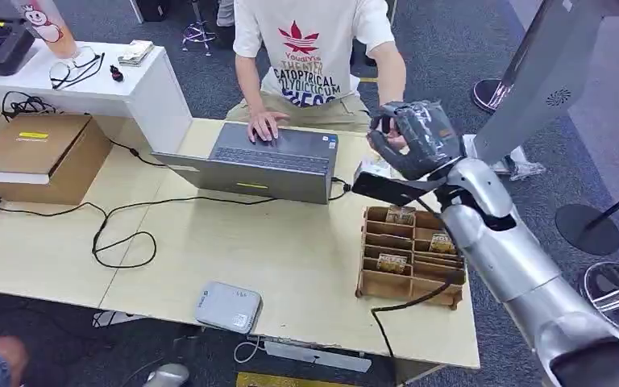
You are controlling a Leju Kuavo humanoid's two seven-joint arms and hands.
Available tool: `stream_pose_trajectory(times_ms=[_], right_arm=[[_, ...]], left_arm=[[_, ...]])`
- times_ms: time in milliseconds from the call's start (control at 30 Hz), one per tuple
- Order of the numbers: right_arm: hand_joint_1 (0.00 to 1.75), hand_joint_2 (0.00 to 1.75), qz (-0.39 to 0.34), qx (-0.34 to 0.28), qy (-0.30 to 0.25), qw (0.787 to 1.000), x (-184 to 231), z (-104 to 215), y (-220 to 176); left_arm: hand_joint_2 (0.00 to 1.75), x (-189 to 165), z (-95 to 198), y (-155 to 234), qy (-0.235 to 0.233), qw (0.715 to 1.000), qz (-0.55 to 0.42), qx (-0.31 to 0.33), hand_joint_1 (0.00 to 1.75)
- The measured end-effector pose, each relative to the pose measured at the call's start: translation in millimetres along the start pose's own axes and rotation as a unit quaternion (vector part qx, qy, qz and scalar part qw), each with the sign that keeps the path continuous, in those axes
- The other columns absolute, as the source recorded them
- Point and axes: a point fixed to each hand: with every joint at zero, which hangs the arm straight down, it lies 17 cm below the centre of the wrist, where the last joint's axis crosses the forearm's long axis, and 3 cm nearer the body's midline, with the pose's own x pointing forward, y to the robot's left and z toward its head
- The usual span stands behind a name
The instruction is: Pass the card to the sensor for recognition and then transmit it.
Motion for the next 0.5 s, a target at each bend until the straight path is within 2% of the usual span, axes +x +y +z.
stream_pose_trajectory(times_ms=[200,233,267,500], right_arm=[[1.75,1.75,-0.019,0.004,-0.020,1.000,35.6,-13.8,20.7],[1.20,1.75,-0.020,0.005,-0.022,1.000,38.7,-14.8,22.7],[0.00,1.75,-0.021,0.007,-0.026,0.999,42.5,-15.6,25.0],[0.00,1.75,-0.029,0.044,-0.037,0.998,67.6,-10.6,72.4]], left_arm=[[0.00,1.3,0.9,-2.3,-0.002,1.000,-0.004,-0.001,0.00],[0.00,1.4,0.9,-2.3,-0.002,1.000,-0.004,-0.001,0.00],[0.00,1.2,0.9,-2.3,-0.001,1.000,-0.004,-0.001,0.00],[0.00,3.4,1.4,-2.7,-0.002,1.000,0.001,0.000,0.00]])
